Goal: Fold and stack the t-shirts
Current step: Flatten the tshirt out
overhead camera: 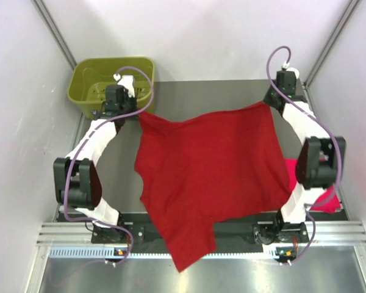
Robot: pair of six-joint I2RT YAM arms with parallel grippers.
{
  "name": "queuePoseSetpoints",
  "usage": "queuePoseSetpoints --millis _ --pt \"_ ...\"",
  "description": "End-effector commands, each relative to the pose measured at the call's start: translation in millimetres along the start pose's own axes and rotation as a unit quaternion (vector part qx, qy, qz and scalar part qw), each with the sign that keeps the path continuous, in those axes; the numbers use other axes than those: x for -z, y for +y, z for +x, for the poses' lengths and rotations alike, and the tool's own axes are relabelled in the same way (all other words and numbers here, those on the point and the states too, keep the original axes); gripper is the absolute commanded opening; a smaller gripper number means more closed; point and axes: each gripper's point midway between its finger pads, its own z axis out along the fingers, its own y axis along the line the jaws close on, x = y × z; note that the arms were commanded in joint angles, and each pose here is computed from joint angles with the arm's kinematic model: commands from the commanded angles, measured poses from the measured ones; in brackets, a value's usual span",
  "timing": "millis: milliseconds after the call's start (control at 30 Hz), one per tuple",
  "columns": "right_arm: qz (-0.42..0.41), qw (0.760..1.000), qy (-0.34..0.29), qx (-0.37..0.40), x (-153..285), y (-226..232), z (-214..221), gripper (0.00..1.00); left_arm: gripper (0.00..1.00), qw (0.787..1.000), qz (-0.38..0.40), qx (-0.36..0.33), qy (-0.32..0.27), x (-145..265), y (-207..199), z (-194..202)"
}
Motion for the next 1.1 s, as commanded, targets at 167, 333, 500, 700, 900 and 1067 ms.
queuePoseSetpoints --millis 167,333,500,700,900,1067 --pt "-0.038 0.999 -0.006 0.025 -66.1 35.9 -28.7 0.0 0.0 0.996 0.008 0.046 -0.08 -25.3 -3.6 -46.8" --pt "-0.026 0.999 0.013 0.033 -68.5 28.3 -16.3 0.0 0.0 0.996 0.021 0.073 -0.046 -24.3 -11.4 -29.9" --pt "-0.027 0.999 0.031 0.03 -63.8 21.1 -10.3 0.0 0.0 0.993 0.046 0.107 -0.026 -8.2 -33.2 -26.0" --pt "-0.019 0.997 0.075 0.003 -49.6 14.6 0.2 0.0 0.0 0.978 0.061 0.199 0.012 22.7 -51.1 -8.7" --pt "-0.006 0.993 0.117 0.003 -33.8 6.5 11.1 0.0 0.0 0.961 0.074 0.263 0.05 67.8 -64.9 13.7" --pt "0.014 0.99 0.141 0.004 -23.6 -18.6 15.5 0.0 0.0 0.95 0.079 0.293 0.077 105.8 -73.5 43.5"
